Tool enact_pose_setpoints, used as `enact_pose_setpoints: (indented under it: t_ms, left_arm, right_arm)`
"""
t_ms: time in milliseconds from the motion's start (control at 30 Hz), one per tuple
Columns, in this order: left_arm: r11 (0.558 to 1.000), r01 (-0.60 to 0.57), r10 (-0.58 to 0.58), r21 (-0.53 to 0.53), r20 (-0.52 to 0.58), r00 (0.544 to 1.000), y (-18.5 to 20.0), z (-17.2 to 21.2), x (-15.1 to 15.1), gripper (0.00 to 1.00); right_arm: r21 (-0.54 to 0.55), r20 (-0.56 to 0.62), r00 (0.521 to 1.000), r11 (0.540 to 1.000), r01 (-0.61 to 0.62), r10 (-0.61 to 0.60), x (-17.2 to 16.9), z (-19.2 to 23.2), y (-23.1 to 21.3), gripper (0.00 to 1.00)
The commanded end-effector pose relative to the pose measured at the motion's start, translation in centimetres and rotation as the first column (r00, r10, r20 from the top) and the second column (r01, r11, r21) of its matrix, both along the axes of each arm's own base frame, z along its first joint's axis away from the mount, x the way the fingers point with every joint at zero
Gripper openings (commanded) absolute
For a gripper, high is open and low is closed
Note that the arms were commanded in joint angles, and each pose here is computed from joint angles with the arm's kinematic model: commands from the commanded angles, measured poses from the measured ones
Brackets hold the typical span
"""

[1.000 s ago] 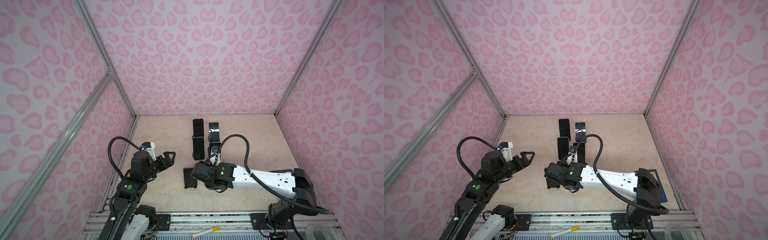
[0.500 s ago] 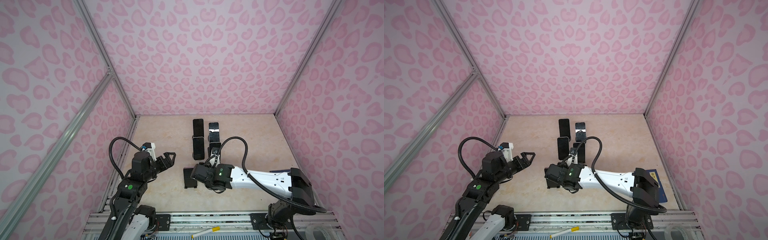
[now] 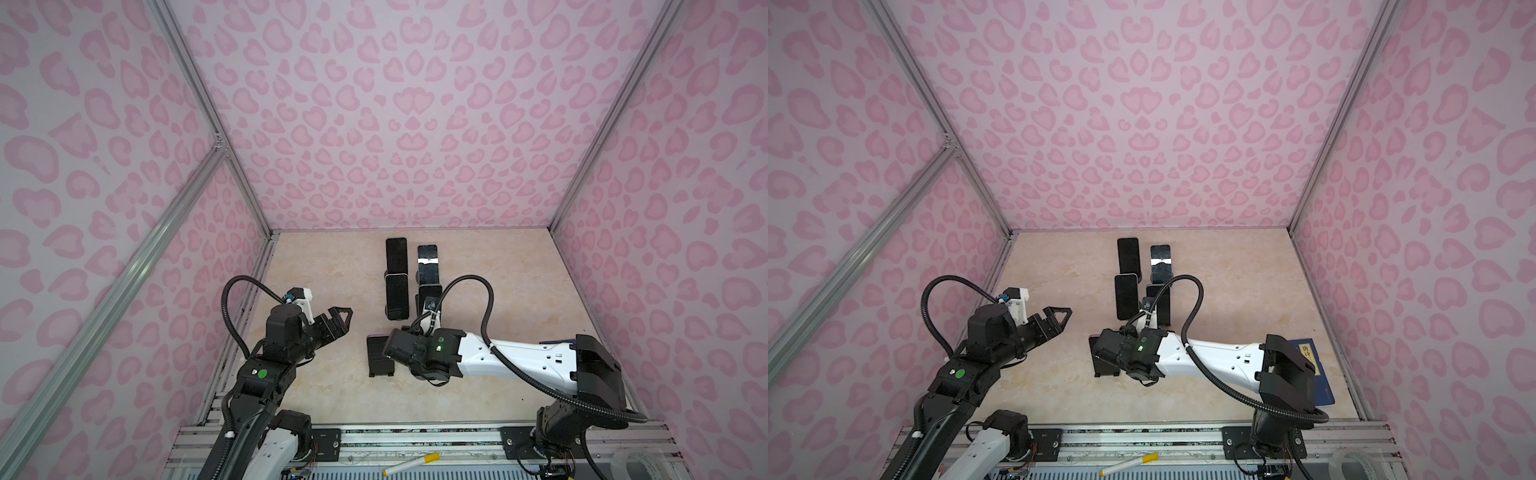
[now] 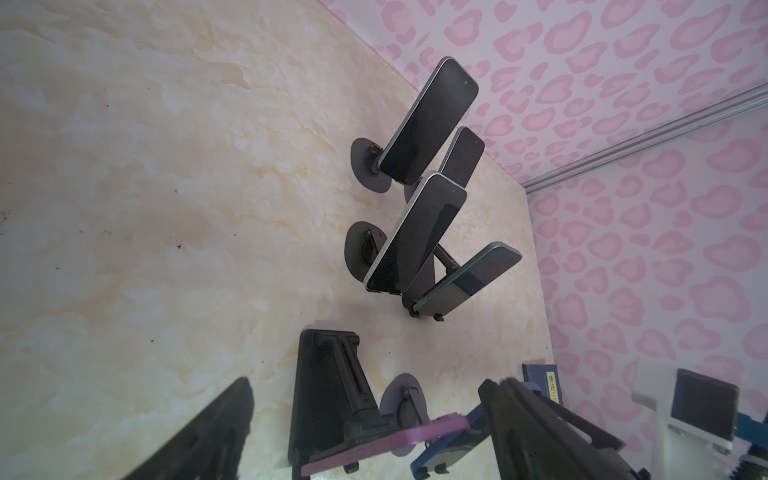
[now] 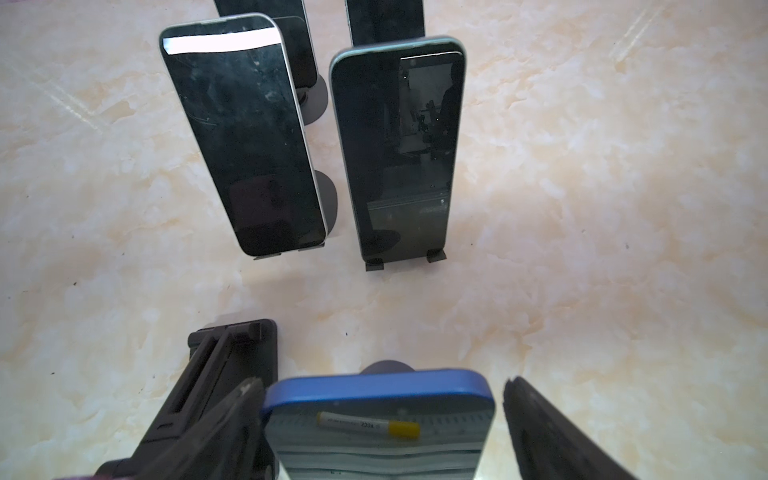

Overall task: Remove the phone from the phone stand
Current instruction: 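Close the right gripper on the top edge of the blue-cased phone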

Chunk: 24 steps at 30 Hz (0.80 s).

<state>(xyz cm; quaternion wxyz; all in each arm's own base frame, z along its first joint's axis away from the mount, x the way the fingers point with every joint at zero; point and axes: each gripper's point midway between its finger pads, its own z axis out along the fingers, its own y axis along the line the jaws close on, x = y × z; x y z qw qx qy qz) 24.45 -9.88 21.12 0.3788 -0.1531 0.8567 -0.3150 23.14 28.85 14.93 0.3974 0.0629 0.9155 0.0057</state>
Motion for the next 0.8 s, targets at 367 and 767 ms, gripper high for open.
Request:
enact_pose_setpoints:
  t_ms: [367, 767]
  left_arm:
    - [1.000, 0.000, 0.000, 0.004, 0.005, 1.000, 0.0, -0.2, 0.1, 0.94]
    - [1.000, -0.003, 0.003, 0.005, -0.004, 1.000, 0.1, -0.5, 0.1, 0.94]
  right_arm:
    - [0.001, 0.001, 1.000, 1.000, 0.014, -0.014, 0.1, -1.3, 0.0, 0.90]
    - [0.026, 0.009, 1.000, 0.999, 0.020, -0.020, 0.0, -1.7, -0.2, 0.82]
